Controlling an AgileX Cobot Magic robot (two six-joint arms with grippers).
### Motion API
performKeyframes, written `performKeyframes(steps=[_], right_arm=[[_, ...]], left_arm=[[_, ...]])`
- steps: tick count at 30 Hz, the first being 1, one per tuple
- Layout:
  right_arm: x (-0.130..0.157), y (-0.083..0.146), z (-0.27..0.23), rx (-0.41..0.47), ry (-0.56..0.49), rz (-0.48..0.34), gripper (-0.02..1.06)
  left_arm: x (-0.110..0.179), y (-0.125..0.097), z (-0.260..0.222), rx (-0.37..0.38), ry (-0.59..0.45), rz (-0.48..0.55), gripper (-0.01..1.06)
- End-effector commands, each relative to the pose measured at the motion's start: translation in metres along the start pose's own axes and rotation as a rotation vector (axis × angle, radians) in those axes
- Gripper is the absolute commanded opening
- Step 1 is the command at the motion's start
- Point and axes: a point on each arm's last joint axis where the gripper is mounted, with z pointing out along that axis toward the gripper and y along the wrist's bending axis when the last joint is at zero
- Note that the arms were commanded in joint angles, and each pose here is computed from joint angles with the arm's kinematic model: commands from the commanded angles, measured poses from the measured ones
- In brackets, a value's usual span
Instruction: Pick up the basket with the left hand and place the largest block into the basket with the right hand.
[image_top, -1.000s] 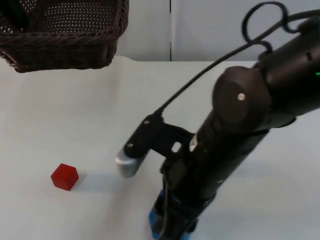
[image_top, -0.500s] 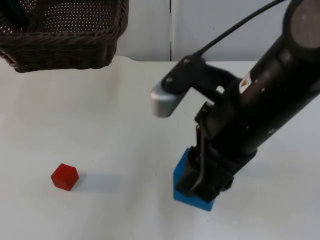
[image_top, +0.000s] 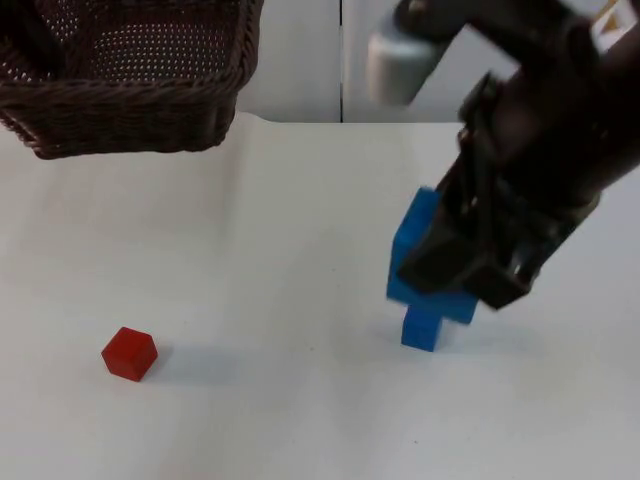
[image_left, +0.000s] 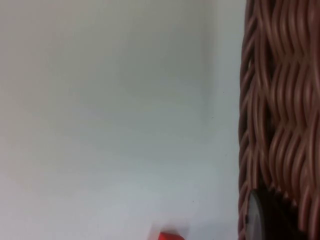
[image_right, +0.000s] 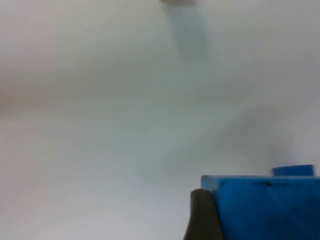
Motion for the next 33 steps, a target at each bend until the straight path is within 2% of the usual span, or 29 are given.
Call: performKeyframes(steps=[1,3,7,22,28,33], right_arm=[[-0.003,-0.004,-0.014,0.042,-0.029,0.004,0.00],[-0.008,-0.007,-0.027,0.082,-0.061,0.016,0.00],[-0.022,-0.011,-0.042,0.107,-0.121,0.048,0.00],[-0.073,-0.025,-0.100,0.133,-0.260,0.140,0.00],[-0.085,-0.029,-0.102,0.125,-0.244,0.146,0.00],[-0.108,-0.039,-0.092,0.117,-0.238,0.147,0.00]], left_arm=[[0.000,-0.004,-0.005,0.026,-0.019,0.000,0.00],[0.000,-0.004,-0.005,0.026,-0.019,0.003,0.00],[0.000,-0.005,-0.005,0.028,-0.019,0.002,0.00],[0.000,-0.005,-0.005,0.030,-0.020,0.015,0.00],[0.000,-0.005,-0.005,0.030,-0.020,0.024,0.00],[0.000,-0.005,-0.005,0.030,-0.020,0.024,0.00]])
